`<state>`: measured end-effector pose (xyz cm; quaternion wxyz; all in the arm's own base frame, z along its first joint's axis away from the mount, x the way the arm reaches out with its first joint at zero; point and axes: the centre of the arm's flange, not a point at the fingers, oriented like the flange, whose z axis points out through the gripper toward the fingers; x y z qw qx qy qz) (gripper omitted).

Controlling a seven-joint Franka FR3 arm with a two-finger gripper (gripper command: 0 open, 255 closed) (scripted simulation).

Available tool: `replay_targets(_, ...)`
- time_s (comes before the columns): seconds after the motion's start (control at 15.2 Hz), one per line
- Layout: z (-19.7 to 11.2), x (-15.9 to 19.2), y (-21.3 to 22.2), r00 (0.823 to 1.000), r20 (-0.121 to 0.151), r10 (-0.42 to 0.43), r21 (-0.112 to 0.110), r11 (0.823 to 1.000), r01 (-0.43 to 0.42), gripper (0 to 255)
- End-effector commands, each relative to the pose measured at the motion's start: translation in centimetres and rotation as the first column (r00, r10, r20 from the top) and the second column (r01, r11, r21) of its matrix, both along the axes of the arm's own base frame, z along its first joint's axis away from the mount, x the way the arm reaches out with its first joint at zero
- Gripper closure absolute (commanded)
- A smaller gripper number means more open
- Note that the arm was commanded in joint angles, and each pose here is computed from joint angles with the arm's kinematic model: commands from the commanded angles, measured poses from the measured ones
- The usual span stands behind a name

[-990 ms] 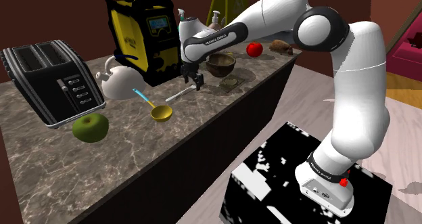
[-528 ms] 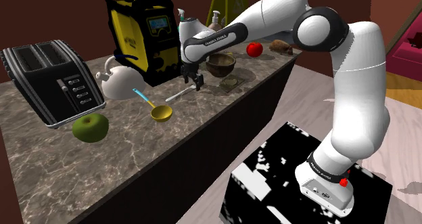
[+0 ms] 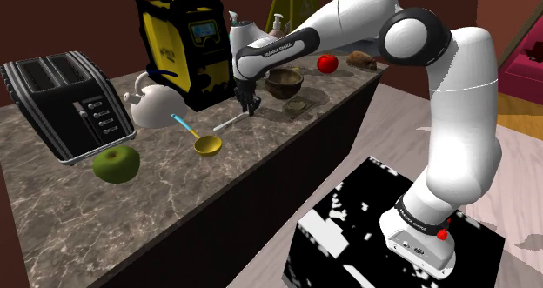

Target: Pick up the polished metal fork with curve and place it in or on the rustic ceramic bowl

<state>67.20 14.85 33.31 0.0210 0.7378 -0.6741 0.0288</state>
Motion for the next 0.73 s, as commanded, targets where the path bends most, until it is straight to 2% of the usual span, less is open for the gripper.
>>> replay_targets(0.0,-0.8,0.3,-0.2,1.000,0.011,-0.001,0.006,1.000,0.001,255)
replay_targets(0.66,4.2,0.3,-0.1,1.000,0.011,-0.001,0.006,1.000,0.001,255)
